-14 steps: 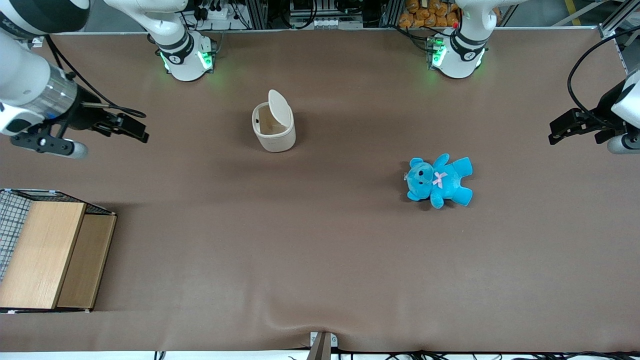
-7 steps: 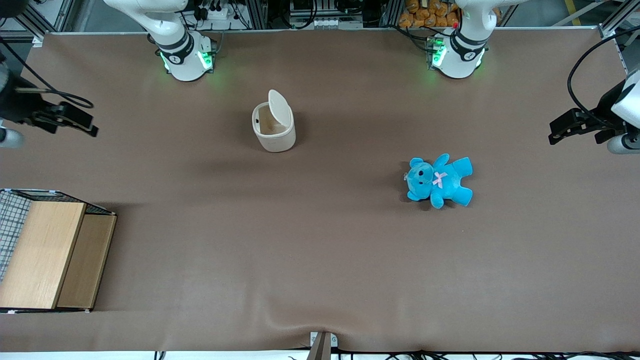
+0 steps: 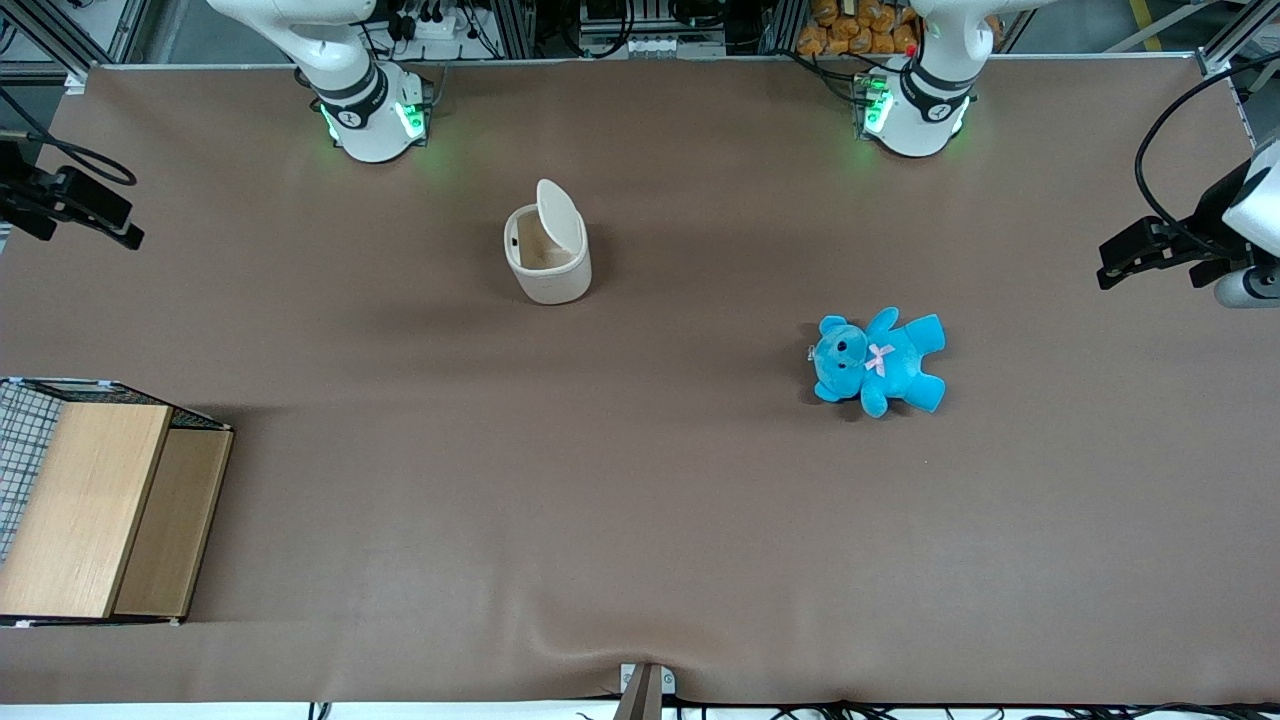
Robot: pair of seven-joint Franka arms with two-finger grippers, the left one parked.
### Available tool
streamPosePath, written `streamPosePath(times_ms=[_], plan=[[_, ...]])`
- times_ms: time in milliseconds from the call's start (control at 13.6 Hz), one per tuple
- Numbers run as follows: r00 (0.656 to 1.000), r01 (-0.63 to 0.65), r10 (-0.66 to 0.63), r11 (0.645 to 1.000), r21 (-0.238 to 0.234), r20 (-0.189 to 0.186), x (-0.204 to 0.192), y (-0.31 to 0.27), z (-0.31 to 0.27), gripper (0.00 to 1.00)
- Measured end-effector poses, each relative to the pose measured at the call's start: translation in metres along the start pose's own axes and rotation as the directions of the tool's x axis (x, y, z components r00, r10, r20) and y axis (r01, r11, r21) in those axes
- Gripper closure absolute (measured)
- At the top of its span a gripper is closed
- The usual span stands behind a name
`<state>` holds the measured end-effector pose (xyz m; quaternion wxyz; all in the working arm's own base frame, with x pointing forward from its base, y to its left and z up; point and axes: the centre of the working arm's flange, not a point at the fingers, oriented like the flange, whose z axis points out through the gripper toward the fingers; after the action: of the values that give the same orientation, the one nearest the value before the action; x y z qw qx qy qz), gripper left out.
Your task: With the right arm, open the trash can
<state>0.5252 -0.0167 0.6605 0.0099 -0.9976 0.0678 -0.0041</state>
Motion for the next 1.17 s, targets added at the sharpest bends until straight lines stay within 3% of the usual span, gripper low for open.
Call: streamPosePath(times_ms=[367,1173], plan=[[1.0,0.012,-0.012,1.0,-0.001,-0.021,0.0014,-0.0057,-0.0046,0.0],[0.999,0.043,-0.043,0.999,-0.002,-0.004,0.0059,-0.0055,0.0039,0.0]])
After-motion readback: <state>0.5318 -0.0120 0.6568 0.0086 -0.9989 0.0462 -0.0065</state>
